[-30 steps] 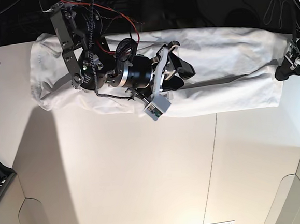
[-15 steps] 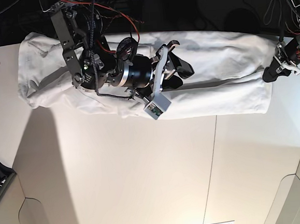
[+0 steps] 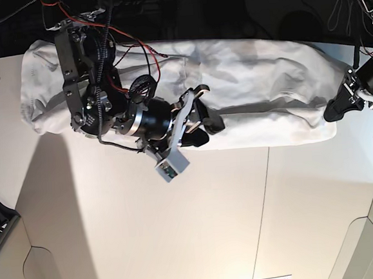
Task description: Layout the t-shirt on the table in an organized manner, then fold the t-shirt properly
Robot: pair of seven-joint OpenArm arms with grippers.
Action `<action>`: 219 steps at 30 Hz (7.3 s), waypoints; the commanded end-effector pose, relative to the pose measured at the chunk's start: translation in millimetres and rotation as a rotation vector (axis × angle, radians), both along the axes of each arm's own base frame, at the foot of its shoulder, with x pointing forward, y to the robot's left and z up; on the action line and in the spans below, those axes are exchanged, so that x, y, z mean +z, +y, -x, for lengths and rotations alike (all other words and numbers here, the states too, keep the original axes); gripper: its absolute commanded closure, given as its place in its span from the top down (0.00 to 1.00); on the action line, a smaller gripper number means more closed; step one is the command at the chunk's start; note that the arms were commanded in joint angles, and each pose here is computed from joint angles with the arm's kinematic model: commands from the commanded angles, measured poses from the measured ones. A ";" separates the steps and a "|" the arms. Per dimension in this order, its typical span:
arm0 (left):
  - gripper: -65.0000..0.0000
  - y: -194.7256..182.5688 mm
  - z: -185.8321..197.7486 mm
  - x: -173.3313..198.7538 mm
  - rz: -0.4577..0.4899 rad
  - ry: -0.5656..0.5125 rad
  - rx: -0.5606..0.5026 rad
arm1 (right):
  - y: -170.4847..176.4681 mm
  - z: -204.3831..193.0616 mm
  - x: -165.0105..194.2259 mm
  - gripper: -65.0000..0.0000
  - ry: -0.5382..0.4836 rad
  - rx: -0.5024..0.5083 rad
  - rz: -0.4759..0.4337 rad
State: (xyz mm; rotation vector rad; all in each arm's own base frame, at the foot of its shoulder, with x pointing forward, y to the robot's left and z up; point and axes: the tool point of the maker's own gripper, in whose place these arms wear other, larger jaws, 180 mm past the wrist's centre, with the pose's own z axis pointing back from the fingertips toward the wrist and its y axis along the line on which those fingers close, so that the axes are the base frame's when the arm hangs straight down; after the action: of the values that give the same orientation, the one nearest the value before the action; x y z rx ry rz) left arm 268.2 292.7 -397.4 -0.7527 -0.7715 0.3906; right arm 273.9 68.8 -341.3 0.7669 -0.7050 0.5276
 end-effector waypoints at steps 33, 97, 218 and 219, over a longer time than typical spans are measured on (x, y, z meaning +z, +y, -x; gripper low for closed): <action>0.00 -292.1 3.2 85.4 0.014 -0.404 -0.549 | -204.5 -54.2 16.2 0.32 -0.028 -0.515 -0.004; 0.51 -277.8 39.9 52.4 -0.584 -0.387 -0.832 | -204.4 -54.7 16.8 0.32 -0.031 -0.517 -0.007; 0.40 -300.6 -31.5 -33.1 -0.839 -0.290 -0.863 | -370.5 51.4 -96.2 0.51 0.456 -0.810 -0.001; 0.40 -300.7 -31.5 -32.9 -0.838 -0.291 -0.862 | -368.9 51.0 -97.8 0.51 0.456 -0.806 0.005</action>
State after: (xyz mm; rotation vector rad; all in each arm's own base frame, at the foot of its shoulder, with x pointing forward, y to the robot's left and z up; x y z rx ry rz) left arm 288.5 -10.3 -438.4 -0.3040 -0.6876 -0.8076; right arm 214.1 -292.4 -448.9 0.5206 -0.4876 -0.3871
